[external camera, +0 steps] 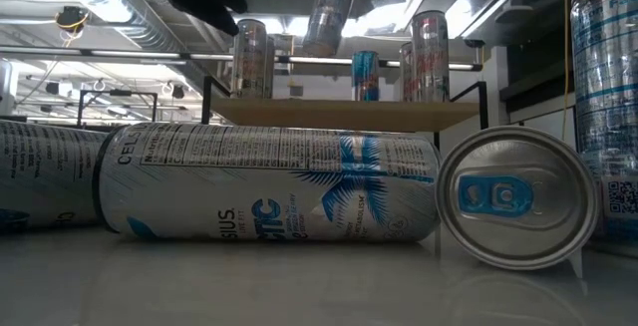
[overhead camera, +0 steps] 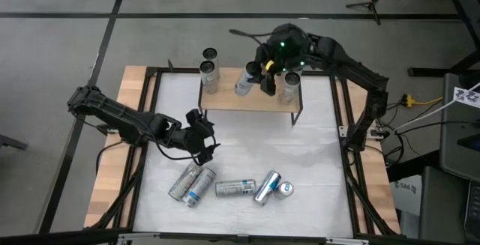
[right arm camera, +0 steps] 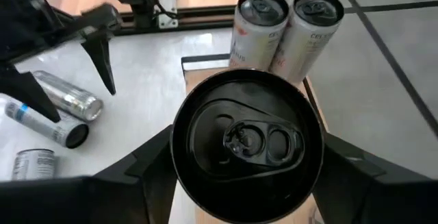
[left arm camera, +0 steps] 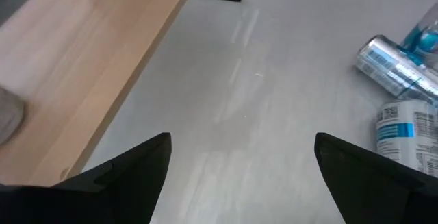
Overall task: Sort soda cans
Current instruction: Put the bottom white blue soda can on the shelf
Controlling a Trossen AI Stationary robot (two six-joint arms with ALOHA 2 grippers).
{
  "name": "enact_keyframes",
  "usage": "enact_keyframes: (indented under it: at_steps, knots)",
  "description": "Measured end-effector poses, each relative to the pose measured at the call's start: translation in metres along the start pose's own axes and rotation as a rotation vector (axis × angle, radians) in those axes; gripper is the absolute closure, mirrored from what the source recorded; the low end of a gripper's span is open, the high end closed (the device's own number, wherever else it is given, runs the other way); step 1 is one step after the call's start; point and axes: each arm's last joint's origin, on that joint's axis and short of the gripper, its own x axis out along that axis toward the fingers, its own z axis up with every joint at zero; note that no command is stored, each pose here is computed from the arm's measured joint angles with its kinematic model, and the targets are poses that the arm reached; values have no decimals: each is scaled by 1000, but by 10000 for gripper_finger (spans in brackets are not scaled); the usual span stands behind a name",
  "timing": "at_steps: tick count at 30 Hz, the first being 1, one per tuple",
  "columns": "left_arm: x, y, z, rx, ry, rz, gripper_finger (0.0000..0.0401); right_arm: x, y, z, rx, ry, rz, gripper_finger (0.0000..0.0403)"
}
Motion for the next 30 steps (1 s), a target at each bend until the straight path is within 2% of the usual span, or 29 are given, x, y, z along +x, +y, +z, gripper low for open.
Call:
enact_keyframes:
  at_steps: [7,15,22,30]
  knots:
    - [3,4,4,-27,-17,5,48,9,-20,-1,-9,9,-8,146]
    - [5,8,7,-47,-26,13,48,38,-33,-12,-22,111,-9,146]
    - [5,7,7,-57,-29,11,48,53,-37,-19,-15,170,6,146]
    - [5,7,7,-58,-29,10,47,54,-37,-20,-13,184,5,146]
